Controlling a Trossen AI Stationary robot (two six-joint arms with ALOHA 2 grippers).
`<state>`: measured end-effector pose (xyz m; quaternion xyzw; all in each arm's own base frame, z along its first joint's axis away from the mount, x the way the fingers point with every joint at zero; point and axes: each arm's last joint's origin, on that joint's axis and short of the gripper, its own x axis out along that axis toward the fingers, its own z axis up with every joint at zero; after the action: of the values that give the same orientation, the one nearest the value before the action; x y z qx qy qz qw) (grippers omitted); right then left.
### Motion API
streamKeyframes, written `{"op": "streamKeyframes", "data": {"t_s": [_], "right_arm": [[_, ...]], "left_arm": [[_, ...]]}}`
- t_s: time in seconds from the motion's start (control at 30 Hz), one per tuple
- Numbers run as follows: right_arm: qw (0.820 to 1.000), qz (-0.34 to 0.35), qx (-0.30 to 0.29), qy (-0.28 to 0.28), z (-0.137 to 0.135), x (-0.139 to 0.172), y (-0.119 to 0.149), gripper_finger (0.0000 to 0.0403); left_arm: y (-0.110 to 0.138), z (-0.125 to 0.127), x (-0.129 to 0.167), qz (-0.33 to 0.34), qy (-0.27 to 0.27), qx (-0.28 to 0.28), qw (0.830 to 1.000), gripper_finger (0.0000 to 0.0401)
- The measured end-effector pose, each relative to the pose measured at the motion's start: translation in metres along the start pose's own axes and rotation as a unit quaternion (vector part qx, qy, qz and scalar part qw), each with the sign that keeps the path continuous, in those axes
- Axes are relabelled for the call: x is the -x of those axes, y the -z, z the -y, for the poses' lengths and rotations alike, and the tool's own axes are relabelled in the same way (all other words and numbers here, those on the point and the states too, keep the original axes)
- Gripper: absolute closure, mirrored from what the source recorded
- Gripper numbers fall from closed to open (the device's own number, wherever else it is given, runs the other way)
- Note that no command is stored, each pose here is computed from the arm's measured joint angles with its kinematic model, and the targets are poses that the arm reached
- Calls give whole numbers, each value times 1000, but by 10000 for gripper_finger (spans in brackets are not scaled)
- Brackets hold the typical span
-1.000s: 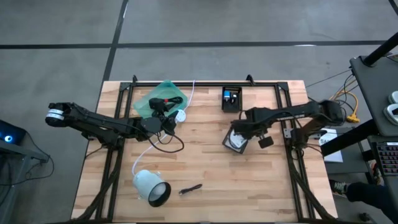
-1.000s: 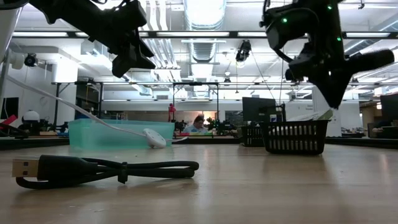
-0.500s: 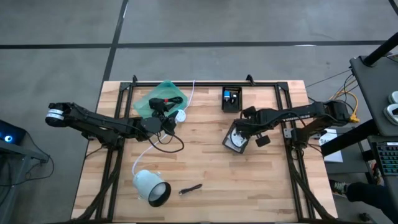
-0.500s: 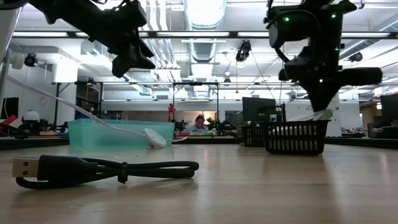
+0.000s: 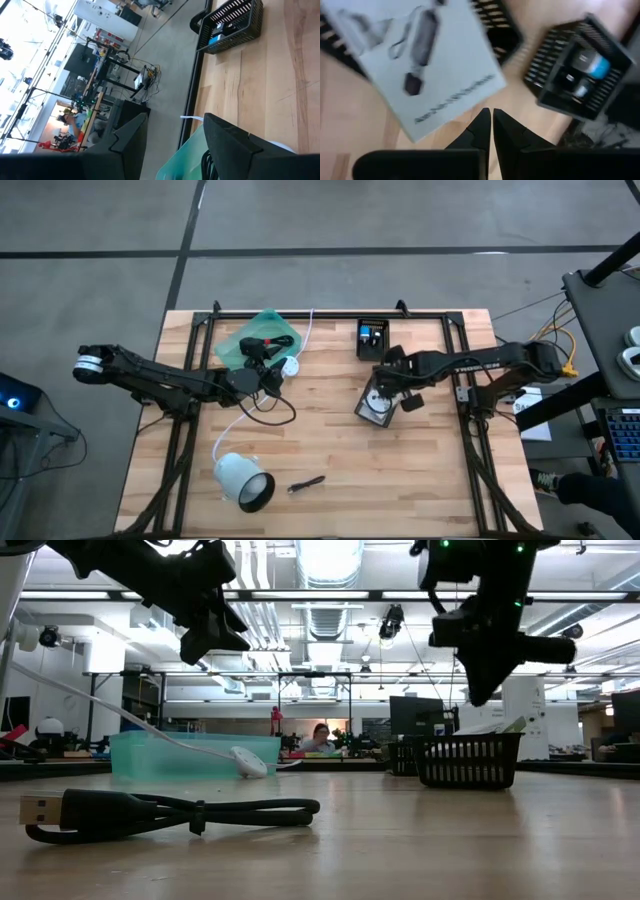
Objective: Pick and place items into bin
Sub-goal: Put the black charger cable into the green bin
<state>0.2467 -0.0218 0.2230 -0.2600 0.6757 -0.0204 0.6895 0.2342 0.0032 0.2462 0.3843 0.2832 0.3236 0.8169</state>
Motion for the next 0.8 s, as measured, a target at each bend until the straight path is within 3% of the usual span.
{"op": "streamKeyframes", "data": {"t_s": [0.13, 0.27, 0.4, 0.53, 0.63, 0.8], "right_arm": [[997, 39, -64, 5, 5, 11, -1, 394], [978, 169, -125, -4, 5, 26, -6, 394], [936, 311, -165, 16, -3, 43, -7, 394], [883, 427, -191, 32, -17, 56, -2, 394], [842, 499, -199, 49, -31, 56, 2, 394], [792, 575, -188, 82, -49, 43, 6, 394]], "left_arm": [[-1, 1, 0, 9, 12, 0, 1000, 223], [-4, 5, 1, 64, 78, 1, 995, 223], [-6, 7, 2, 94, 116, 4, 989, 223], [-7, 8, 2, 111, 155, 70, 979, 223], [-12, 11, 5, 159, 238, 106, 952, 223], [-20, 16, 11, 251, 384, 146, 877, 223]]}}
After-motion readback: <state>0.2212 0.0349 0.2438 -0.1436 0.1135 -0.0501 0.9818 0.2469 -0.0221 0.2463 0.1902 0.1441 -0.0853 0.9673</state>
